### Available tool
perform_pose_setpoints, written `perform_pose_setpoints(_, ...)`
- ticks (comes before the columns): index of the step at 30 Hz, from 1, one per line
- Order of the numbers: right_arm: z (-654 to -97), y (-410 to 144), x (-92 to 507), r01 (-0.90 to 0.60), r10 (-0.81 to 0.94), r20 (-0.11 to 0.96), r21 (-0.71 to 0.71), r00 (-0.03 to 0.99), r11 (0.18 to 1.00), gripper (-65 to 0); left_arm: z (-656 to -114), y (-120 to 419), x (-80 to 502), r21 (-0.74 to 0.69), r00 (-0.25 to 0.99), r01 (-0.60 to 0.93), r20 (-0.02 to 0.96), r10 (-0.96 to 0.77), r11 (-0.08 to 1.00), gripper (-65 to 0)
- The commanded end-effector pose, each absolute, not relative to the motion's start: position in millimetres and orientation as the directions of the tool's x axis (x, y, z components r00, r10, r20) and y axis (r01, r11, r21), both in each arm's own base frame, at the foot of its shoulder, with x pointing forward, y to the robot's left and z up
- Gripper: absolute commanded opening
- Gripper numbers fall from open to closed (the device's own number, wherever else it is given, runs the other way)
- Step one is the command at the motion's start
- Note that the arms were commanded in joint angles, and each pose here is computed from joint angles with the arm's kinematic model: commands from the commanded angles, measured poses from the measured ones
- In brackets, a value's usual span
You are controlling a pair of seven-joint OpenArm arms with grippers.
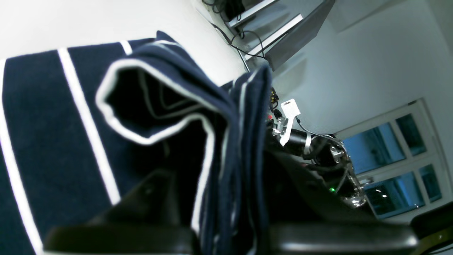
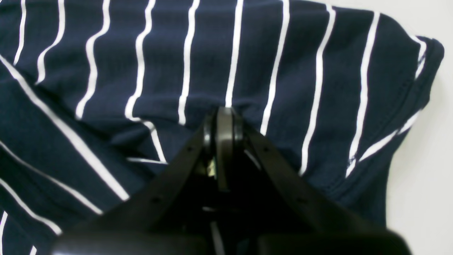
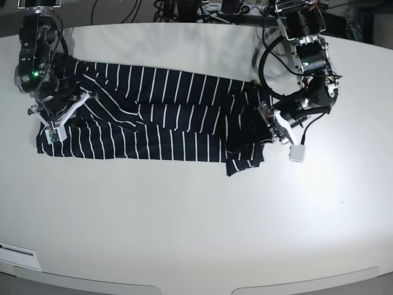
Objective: Fold the T-shirt properly
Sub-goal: 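Lift the strip end with the left gripper and fold it toward the right gripper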
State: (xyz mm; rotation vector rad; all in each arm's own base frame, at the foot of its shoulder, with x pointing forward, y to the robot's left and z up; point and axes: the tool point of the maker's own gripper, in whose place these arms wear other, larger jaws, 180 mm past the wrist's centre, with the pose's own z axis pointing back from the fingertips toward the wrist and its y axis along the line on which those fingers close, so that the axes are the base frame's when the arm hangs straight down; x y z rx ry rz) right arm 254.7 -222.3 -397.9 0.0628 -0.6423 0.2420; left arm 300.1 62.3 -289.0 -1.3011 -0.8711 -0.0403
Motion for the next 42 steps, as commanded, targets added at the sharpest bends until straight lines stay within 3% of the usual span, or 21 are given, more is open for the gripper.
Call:
perform_pose_setpoints(1,-402.6,-228.3,246.4,-0.251,0.225,0.556,-0.030,0.800,0.968,-65.0,-273.0,59.5,304.8,-0.793,0.660,0.535,0.608,0.442,0.292,-65.0)
perform_pose_setpoints(15,-403.3,-228.5,245.4,-0.251,0.225,0.550,-0.029,0.804,0.968,-65.0,-275.2,17.8,291.4,-0.795,0.719,0.566,0.605,0.343,0.217,-65.0)
perform_pose_setpoints(19,-403.1,-228.2,245.6,-0.251,0.224,0.551,-0.027,0.804,0.968,-65.0,-275.1,17.8,291.4,-0.795,0.719,0.566,0.605,0.343,0.216,-32.5)
perform_pose_setpoints(20,-403.1,-228.2,245.6,-0.251,0.224,0.551,-0.027,0.804,0.968,-65.0,-275.0,18.0,291.5,-0.796,0.719,0.566,0.604,0.344,0.216,-27.7)
perform_pose_setpoints(21,-403.2,-228.2,245.4,-0.251,0.224,0.550,-0.028,0.804,0.968,-65.0,-275.1,18.0,291.5,-0.796,0.719,0.566,0.604,0.344,0.216,-27.0)
perform_pose_setpoints(31,-403.8,-228.5,244.6,-0.251,0.225,0.545,-0.028,0.808,0.968,-65.0,-277.3,18.2,292.0,-0.813,0.736,0.540,0.582,0.346,0.217,-28.7)
perform_pose_setpoints(33,-403.9,-228.5,244.4,-0.251,0.225,0.545,-0.028,0.808,0.968,-65.0,-278.1,20.3,294.0,-0.811,0.731,0.538,0.585,0.352,0.230,-39.6)
perform_pose_setpoints(35,-403.9,-228.4,244.4,-0.251,0.225,0.545,-0.027,0.808,0.968,-65.0,-285.6,23.8,297.1,-0.804,0.727,0.527,0.595,0.343,0.276,-61.5)
perform_pose_setpoints(36,-403.8,-228.3,244.6,-0.251,0.224,0.545,-0.027,0.808,0.968,-65.0,-292.7,25.3,297.7,-0.796,0.730,0.519,0.602,0.323,0.311,-65.0)
perform_pose_setpoints(42,-402.0,-229.3,246.9,-0.251,0.227,0.549,-0.031,0.804,0.967,-65.0,-341.4,29.3,299.6,-0.732,0.776,0.437,0.601,0.193,0.523,-65.0)
